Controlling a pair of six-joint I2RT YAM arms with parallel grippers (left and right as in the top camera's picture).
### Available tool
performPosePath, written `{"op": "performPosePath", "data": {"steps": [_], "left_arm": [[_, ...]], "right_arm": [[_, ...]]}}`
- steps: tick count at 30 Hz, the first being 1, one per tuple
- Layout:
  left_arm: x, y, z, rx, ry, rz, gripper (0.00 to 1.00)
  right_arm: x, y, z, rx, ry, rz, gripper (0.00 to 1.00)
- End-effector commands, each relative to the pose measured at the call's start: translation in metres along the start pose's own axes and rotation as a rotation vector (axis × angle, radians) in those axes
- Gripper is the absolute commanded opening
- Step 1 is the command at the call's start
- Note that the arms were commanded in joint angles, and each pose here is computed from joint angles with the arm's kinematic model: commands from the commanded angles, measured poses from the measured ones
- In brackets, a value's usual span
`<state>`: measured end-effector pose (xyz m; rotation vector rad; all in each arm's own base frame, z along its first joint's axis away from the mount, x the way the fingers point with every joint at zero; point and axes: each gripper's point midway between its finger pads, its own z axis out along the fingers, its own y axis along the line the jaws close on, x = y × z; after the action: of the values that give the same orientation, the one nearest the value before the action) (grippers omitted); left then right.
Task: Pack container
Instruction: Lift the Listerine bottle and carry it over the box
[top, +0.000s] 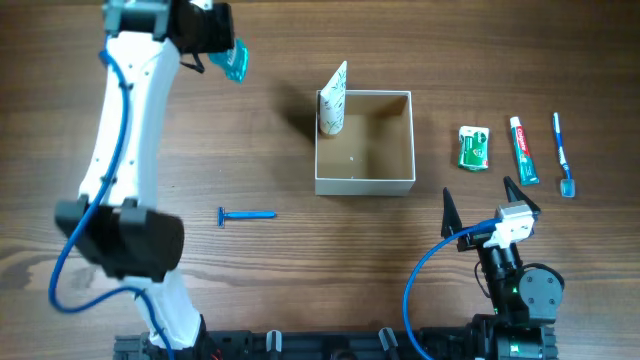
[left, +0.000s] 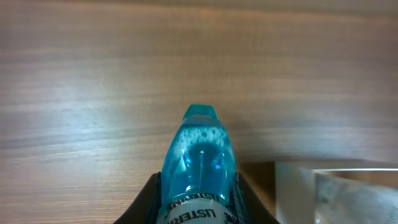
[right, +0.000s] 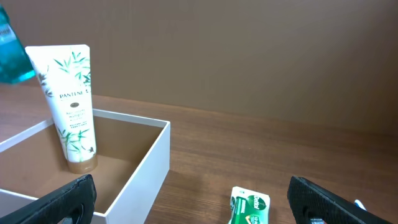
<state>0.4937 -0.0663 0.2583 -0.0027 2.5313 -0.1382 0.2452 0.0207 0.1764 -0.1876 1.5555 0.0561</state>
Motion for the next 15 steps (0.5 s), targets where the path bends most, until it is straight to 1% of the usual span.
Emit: {"op": "performPosePath", "data": {"steps": [1,4,8,11,15], "left_arm": [[-0.027,-0.006,-0.071,0.022,-0.178,-0.043,0.04],[-0.042,-0.016,-0.111,0.058,-0.293,-0.074,0.04],[-0.055,-0.047,-0.153,0.129,-0.423,-0.03,0.04],[-0.06,-0.077,-0.165,0.188,-0.473,0.01,0.04],[-0.06,-0.127,-0.171,0.281,-0.512,0.074,0.04]], "right_arm": [[-0.001,-0.002,0.0,0.012,-0.007,0.005,1.0],[-0.001,-0.002,0.0,0.012,-0.007,0.005,1.0],[-0.001,-0.002,0.0,0.012,-0.007,0.005,1.0],[-0.001,-0.002,0.0,0.012,-0.007,0.005,1.0],[-0.001,-0.002,0.0,0.012,-0.007,0.005,1.0]]}}
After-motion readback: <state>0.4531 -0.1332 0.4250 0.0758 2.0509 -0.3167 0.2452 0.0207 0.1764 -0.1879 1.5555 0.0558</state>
